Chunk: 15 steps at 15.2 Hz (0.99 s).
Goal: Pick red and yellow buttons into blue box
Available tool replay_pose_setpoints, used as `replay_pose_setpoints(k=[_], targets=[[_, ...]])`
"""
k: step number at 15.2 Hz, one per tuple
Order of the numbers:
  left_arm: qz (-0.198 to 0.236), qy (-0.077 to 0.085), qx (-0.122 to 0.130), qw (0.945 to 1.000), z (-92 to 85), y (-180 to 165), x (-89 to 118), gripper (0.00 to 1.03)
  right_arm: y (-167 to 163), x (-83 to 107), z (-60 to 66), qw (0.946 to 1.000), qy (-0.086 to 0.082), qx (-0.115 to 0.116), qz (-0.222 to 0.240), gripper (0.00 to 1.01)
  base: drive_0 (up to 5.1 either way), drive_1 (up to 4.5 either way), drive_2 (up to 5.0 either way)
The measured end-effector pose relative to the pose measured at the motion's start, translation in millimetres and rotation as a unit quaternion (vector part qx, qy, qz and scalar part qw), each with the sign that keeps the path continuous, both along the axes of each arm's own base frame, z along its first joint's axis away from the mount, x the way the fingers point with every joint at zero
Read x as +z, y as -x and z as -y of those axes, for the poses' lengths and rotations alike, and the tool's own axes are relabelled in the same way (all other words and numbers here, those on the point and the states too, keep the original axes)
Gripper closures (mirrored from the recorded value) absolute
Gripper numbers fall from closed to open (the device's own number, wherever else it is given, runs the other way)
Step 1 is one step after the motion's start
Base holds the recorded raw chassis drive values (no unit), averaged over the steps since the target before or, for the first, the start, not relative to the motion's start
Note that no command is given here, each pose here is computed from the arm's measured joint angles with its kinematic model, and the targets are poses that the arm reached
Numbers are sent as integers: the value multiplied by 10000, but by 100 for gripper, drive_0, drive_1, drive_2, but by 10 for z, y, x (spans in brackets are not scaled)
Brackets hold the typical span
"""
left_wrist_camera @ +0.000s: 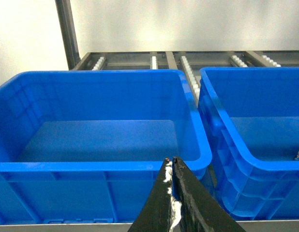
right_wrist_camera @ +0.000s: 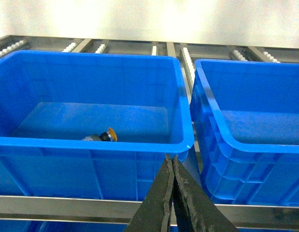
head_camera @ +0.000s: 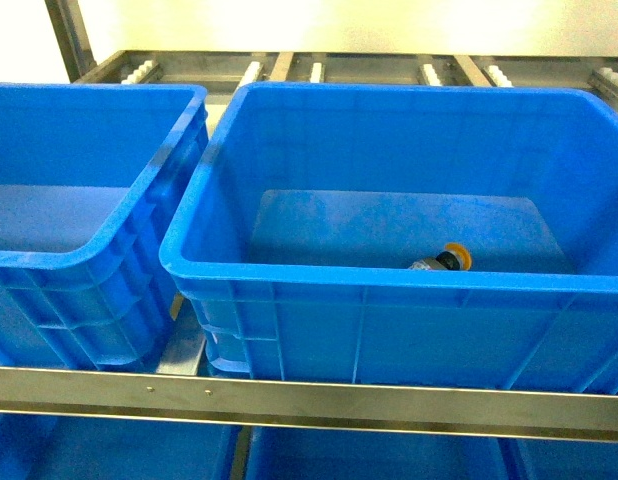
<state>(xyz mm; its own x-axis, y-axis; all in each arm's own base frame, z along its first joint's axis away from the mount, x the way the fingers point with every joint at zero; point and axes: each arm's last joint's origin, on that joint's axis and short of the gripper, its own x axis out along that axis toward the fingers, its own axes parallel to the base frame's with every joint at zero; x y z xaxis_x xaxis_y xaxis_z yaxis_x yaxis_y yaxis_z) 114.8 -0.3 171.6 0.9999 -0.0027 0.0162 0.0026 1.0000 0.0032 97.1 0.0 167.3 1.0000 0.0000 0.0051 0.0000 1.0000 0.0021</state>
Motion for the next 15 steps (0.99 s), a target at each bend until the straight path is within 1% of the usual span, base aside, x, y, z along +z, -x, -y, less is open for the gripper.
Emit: replay_pose_setpoints(k=[6,7,9,10,15], targets=[[8,-2,0,10000,0,70,-4,101,0,0,0,10000,0,0,-2,99,0,0,0],[-193,-2,2,9998,0,120,-51,101,0,0,0,10000,0,2,-2,99,0,0,0],[4,0,8,10000,-1,177,-14,101,0,0,0,10000,0,8,0,99,0,0,0],[-105,0,2,9999,-1,174,-48,101,0,1,0,10000,0,4,2,99,0,0,0],[-78,0,0,10000,0,174,-42,101,0,0,0,10000,0,4,-2,99,0,0,0]])
